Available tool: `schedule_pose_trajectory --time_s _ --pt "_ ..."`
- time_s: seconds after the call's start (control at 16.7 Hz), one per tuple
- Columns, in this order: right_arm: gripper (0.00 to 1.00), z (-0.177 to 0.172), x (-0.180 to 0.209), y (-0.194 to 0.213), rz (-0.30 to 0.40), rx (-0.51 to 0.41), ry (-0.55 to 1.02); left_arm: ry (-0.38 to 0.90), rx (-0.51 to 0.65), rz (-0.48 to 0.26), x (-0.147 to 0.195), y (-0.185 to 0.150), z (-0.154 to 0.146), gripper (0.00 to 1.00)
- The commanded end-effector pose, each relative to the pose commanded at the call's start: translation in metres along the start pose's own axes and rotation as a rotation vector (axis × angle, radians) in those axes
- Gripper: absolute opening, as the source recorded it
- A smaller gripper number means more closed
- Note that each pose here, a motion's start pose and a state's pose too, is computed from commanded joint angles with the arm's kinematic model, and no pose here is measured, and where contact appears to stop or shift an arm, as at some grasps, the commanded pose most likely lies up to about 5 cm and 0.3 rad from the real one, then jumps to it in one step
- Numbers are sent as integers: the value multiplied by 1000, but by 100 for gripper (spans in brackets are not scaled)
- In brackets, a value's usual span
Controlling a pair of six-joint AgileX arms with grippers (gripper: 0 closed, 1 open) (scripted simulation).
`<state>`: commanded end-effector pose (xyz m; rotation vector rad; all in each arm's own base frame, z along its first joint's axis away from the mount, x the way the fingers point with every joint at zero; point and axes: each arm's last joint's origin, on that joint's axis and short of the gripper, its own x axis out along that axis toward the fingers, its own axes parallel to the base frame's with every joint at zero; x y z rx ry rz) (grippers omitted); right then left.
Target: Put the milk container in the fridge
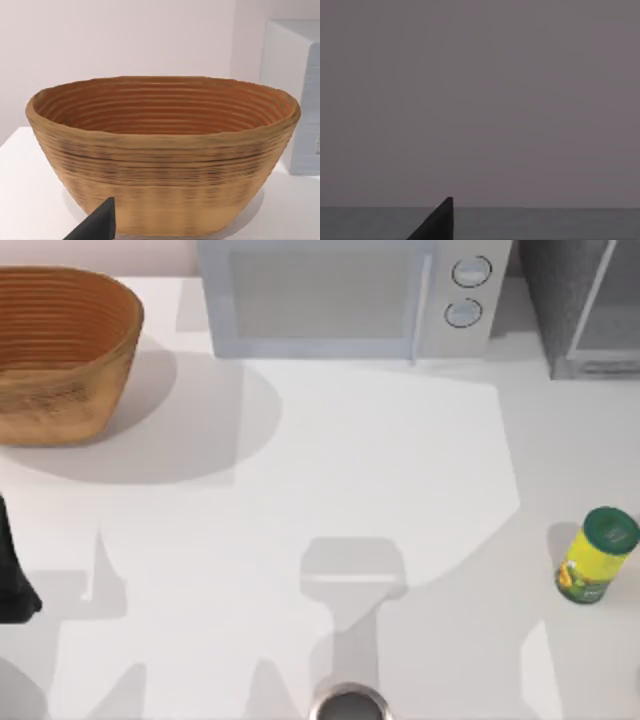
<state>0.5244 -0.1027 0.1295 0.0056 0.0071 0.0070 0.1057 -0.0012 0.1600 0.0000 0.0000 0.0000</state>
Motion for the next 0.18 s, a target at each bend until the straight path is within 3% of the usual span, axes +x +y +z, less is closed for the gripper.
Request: schedule_pose_trajectory --time_s 0.18 --pt "100 0 0 0 0 0 0 0 0 0 0 0 0 100"
